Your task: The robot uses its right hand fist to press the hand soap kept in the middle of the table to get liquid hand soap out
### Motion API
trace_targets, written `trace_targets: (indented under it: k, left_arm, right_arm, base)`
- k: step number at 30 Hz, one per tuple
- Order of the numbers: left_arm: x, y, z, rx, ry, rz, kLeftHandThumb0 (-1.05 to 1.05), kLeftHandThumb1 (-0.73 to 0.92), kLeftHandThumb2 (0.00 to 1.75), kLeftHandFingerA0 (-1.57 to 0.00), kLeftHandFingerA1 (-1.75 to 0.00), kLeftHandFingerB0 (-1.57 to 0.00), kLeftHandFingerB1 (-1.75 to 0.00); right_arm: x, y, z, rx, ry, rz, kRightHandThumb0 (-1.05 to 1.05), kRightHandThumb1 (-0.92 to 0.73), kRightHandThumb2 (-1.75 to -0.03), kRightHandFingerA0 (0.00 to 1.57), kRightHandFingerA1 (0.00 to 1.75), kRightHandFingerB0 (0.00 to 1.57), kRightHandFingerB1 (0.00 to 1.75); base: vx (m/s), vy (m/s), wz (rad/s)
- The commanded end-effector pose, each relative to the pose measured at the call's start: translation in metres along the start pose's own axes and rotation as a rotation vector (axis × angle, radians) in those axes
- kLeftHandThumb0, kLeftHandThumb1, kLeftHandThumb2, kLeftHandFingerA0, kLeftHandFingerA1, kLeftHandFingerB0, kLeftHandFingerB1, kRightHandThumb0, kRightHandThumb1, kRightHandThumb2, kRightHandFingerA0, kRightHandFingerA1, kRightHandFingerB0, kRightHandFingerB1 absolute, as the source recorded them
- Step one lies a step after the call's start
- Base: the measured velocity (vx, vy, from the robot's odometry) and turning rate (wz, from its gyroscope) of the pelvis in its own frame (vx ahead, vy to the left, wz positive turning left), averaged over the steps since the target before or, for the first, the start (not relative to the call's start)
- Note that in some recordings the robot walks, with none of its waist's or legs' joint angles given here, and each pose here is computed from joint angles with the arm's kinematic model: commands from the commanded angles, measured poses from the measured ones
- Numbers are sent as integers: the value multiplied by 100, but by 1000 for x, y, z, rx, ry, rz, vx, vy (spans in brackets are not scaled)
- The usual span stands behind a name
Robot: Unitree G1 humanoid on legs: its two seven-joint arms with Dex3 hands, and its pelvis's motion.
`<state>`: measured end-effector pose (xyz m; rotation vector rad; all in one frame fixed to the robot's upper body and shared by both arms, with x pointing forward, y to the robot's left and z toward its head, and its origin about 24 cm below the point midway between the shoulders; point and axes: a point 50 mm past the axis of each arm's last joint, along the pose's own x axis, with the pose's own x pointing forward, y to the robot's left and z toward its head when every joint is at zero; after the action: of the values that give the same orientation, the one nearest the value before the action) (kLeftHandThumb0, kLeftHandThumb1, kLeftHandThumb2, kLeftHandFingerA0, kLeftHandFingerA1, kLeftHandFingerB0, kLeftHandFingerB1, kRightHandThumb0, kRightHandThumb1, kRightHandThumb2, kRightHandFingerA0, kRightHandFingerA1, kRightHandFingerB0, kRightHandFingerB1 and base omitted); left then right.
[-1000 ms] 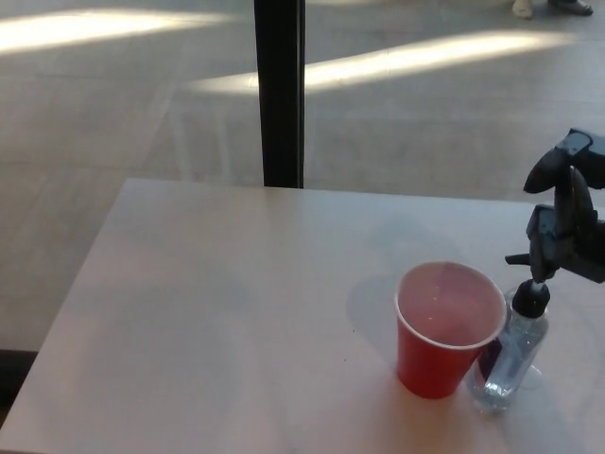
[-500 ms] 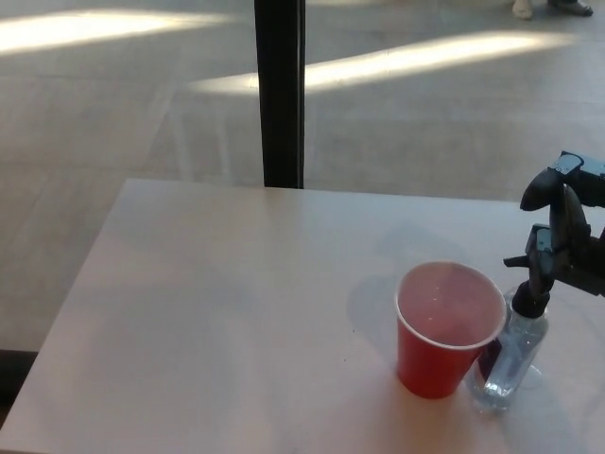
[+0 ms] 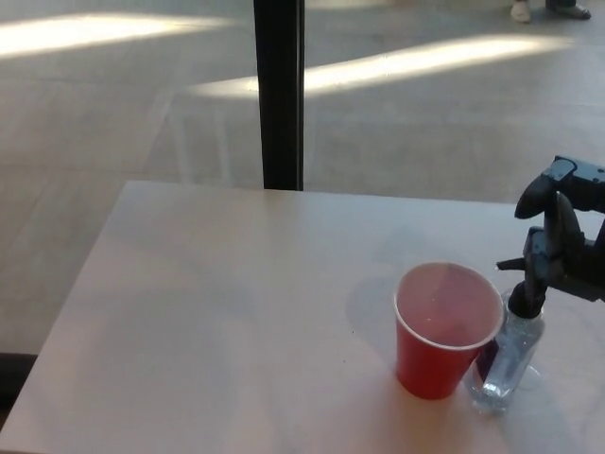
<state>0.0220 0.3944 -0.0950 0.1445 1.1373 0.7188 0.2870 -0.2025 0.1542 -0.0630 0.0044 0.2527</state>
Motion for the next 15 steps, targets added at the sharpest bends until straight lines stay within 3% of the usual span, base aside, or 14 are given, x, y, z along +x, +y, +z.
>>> trace_targets:
  k: [1, 3, 4, 7, 9, 15]
  left_arm:
    - [0, 7, 6, -18, -19, 12, -57, 73, 62, -67, -67, -50, -52]
    - [0, 7, 6, -27, -21, 11, -57, 73, 62, -66, -65, -49, -52]
    - [0, 7, 6, -1, -27, 6, -57, 75, 63, -67, -64, -49, -52]
    - [0, 7, 6, -4, -25, 11, -58, 74, 62, -69, -65, -50, -52]
    - [0, 6, 8, -7, -31, 8, -58, 75, 63, -68, -65, -48, -51]
    - [1, 6, 9, -14, -30, 12, -58, 74, 62, -75, -70, -51, -52]
  right_arm:
    - [-9, 0, -42, -42, 165, 60, -9, -54, -126, 97, 175, 71, 168]
    - [-11, 1, -47, -65, 180, 63, -12, -54, -124, 94, 175, 75, 162]
    - [-13, 3, -52, -77, 199, 79, -13, -55, -126, 94, 175, 68, 169]
    - [-14, 6, -56, -107, 209, 89, -11, -53, -128, 93, 175, 67, 170]
    - [-15, 5, -61, -111, 227, 81, -13, -50, -131, 94, 175, 76, 165]
    - [-17, -1, -73, -103, 278, 35, -13, -53, -132, 93, 175, 70, 167]
  base:
    - [0, 0, 0]
    - [0, 0, 0]
    - [0, 0, 0]
    - [0, 0, 0]
    - [0, 0, 0]
    - [0, 0, 0]
